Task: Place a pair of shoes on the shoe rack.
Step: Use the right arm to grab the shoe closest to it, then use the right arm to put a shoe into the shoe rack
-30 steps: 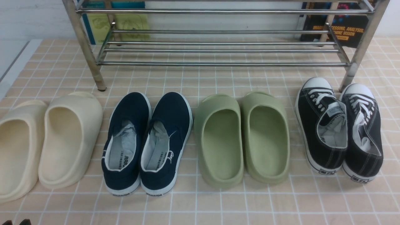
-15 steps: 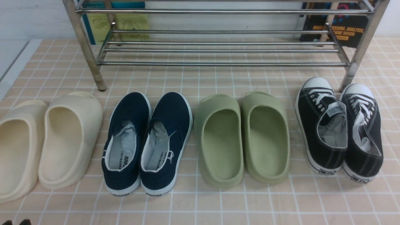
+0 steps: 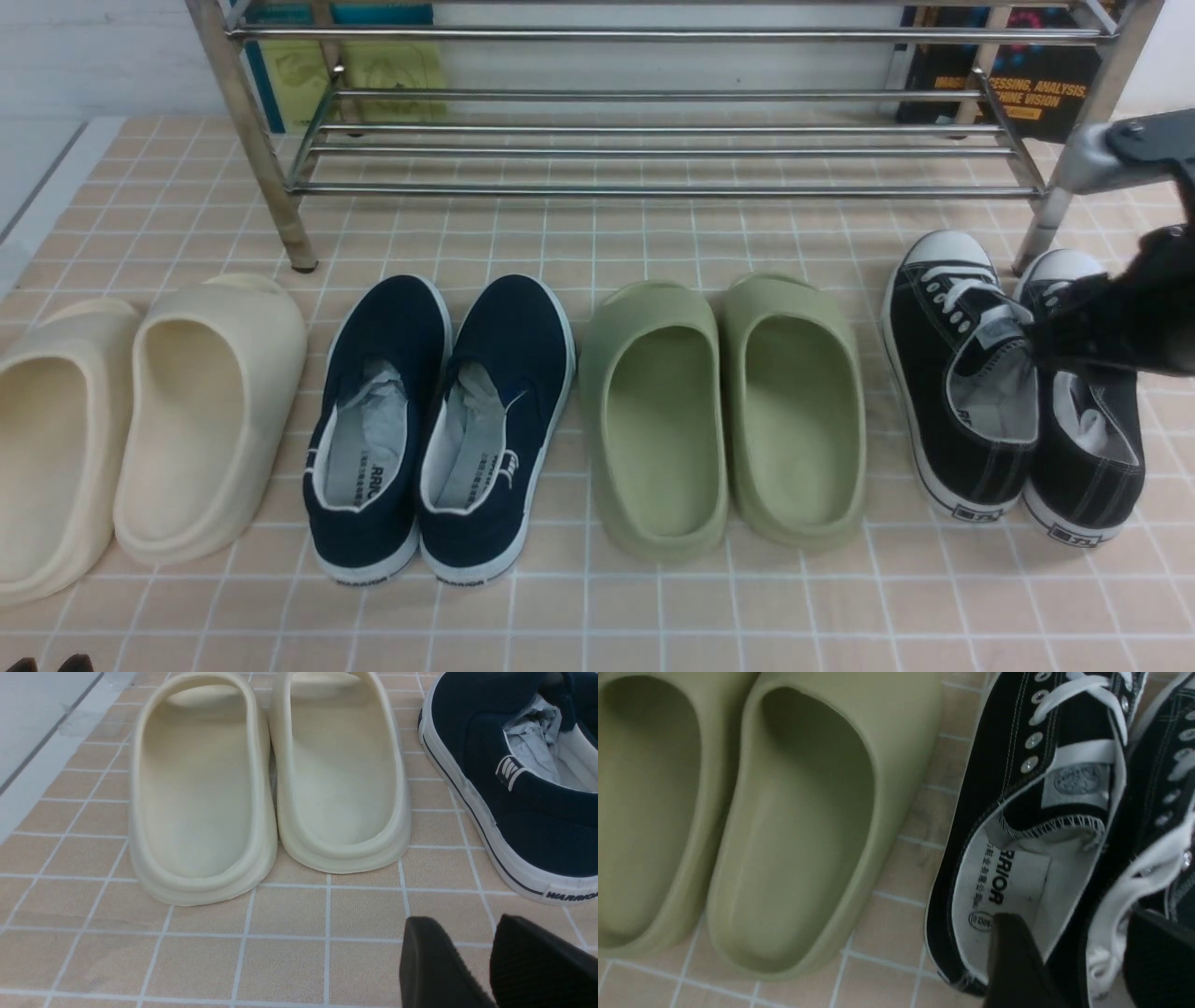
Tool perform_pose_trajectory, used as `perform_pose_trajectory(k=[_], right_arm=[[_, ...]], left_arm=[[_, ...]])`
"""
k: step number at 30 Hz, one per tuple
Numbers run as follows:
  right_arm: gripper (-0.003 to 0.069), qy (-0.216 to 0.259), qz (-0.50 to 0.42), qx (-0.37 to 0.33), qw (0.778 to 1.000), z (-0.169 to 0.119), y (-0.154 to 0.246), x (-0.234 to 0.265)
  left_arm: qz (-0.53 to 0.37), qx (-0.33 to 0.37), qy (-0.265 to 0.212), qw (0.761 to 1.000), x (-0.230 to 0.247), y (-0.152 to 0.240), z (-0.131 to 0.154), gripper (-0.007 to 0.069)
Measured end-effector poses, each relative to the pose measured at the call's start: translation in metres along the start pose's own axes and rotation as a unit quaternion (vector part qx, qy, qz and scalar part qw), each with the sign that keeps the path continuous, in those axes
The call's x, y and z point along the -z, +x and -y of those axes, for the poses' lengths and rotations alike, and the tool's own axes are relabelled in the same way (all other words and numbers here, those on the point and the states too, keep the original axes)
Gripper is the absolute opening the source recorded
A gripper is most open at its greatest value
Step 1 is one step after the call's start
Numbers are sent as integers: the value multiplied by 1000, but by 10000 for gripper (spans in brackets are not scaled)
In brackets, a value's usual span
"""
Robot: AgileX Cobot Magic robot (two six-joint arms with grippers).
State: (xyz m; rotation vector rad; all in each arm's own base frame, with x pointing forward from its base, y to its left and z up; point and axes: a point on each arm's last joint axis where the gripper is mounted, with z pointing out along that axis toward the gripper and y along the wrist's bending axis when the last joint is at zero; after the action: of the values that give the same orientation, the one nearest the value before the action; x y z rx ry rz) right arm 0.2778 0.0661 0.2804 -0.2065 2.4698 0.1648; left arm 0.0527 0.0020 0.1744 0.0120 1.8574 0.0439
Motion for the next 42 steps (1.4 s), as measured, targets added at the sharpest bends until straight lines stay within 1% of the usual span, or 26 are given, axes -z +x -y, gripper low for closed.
perform_pose_trajectory(k=[4,6,8,10,11,12,13,15,16,18,22,25,26,29,31,32,35,37,42], right_arm=[[455,-1,-28,-8,1000,0,-6,-40],[455,-1,-43,-13,999,1,-4,-59],[433,-1,-59,-21,998,2,0,-82],[386,-1,-67,-26,997,2,5,-100],[347,0,-70,-28,997,3,7,-109],[288,1,-72,-29,997,3,9,-117],[254,1,-71,-31,997,3,9,-120],[136,-3,-69,-33,997,0,9,-120],[53,-4,-67,-34,997,0,8,-119],[12,-5,-62,-33,998,-1,6,-114],[10,-8,-56,-31,998,-2,-1,-87],[11,-16,-53,-14,998,-8,-11,-60],[13,-16,-50,-13,999,-9,-12,-59],[13,-28,-20,13,999,-19,-32,-42],[14,-32,-1,17,999,-23,-45,-39],[14,-35,18,23,999,-26,-59,-42],[15,-34,38,25,998,-28,-79,-56],[16,-30,47,31,998,-29,-101,-84],[17,-23,49,38,998,-29,-133,-133]], left_arm=[[0,0,0,1000,0,0,0,240],[0,0,0,1000,0,0,0,240],[0,0,0,1000,0,0,0,240],[0,0,0,1000,0,0,0,240],[0,0,0,1000,0,0,0,240],[0,0,0,1000,0,0,0,240],[0,0,0,1000,0,0,0,240],[0,0,0,1000,0,0,0,240],[0,0,0,1000,0,0,0,240],[0,0,0,1000,0,0,0,240],[0,0,0,1000,0,0,0,240],[0,0,0,1000,0,0,0,240],[0,0,0,1000,0,0,0,240],[0,0,0,1000,0,0,0,240],[0,0,0,1000,0,0,0,240],[0,0,0,1000,0,0,0,240],[0,0,0,1000,0,0,0,240],[0,0,0,1000,0,0,0,240],[0,0,0,1000,0,0,0,240]])
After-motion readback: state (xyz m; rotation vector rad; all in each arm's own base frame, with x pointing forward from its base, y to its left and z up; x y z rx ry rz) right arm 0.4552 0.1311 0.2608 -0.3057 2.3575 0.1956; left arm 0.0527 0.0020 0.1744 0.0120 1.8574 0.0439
